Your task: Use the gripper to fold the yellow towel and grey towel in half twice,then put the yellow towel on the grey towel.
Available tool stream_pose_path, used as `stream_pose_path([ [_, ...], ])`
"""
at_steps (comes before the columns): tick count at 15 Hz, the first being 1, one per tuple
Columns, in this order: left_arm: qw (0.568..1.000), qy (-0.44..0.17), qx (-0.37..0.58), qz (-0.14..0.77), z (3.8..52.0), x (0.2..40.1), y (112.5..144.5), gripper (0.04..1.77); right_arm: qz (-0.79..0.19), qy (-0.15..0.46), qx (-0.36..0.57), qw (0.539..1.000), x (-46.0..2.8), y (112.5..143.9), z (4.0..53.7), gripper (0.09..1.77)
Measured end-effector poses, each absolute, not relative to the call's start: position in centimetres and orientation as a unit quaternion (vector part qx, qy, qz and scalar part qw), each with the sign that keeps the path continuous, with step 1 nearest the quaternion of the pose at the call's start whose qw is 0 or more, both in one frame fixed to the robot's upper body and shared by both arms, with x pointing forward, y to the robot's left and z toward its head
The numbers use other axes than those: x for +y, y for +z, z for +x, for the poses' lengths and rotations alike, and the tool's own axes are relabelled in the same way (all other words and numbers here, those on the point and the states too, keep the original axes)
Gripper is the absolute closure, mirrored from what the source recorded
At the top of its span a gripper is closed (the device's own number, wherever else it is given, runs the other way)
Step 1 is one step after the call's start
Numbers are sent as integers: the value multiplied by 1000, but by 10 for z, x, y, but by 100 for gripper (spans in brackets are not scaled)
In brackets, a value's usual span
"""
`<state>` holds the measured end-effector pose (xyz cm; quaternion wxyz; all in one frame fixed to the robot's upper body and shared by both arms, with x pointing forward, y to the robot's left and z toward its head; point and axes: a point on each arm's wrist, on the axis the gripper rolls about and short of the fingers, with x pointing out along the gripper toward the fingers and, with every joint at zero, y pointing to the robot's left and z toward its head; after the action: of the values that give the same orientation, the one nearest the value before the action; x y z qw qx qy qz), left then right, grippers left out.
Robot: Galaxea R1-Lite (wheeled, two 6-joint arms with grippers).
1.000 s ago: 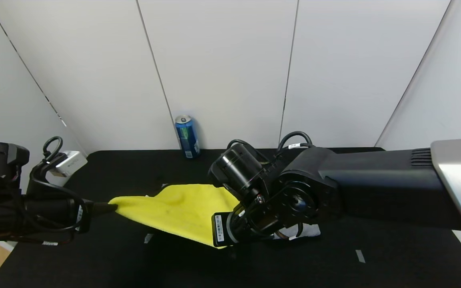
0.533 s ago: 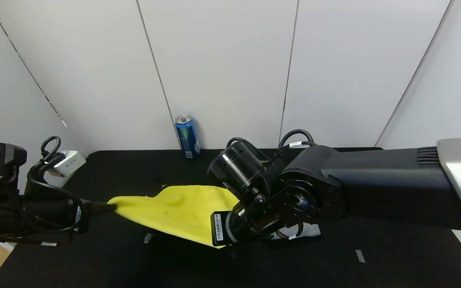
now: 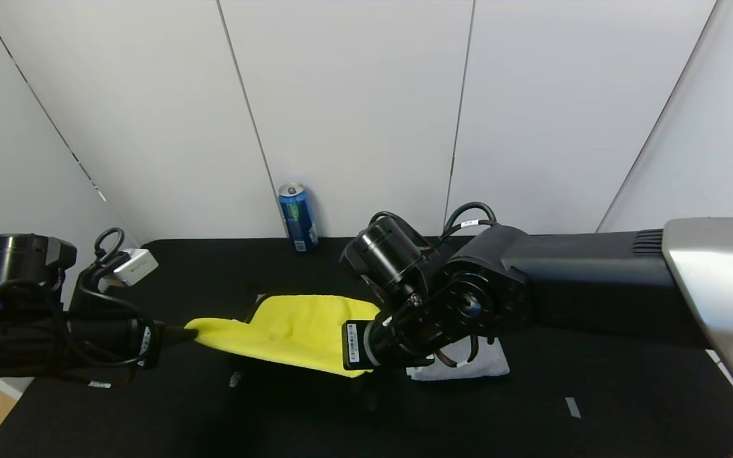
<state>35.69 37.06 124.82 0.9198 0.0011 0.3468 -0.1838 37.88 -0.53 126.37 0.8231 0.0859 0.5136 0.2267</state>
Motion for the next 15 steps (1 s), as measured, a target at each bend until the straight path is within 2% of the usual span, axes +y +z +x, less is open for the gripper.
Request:
stream_pose_path([
  [7, 920, -189, 342, 11, 381, 370, 1237, 171, 107, 216, 499, 832, -5, 1252, 411, 172],
  [15, 920, -215, 327, 28, 430, 355, 1235, 171, 124, 216, 480, 841, -4, 1236, 431, 172],
])
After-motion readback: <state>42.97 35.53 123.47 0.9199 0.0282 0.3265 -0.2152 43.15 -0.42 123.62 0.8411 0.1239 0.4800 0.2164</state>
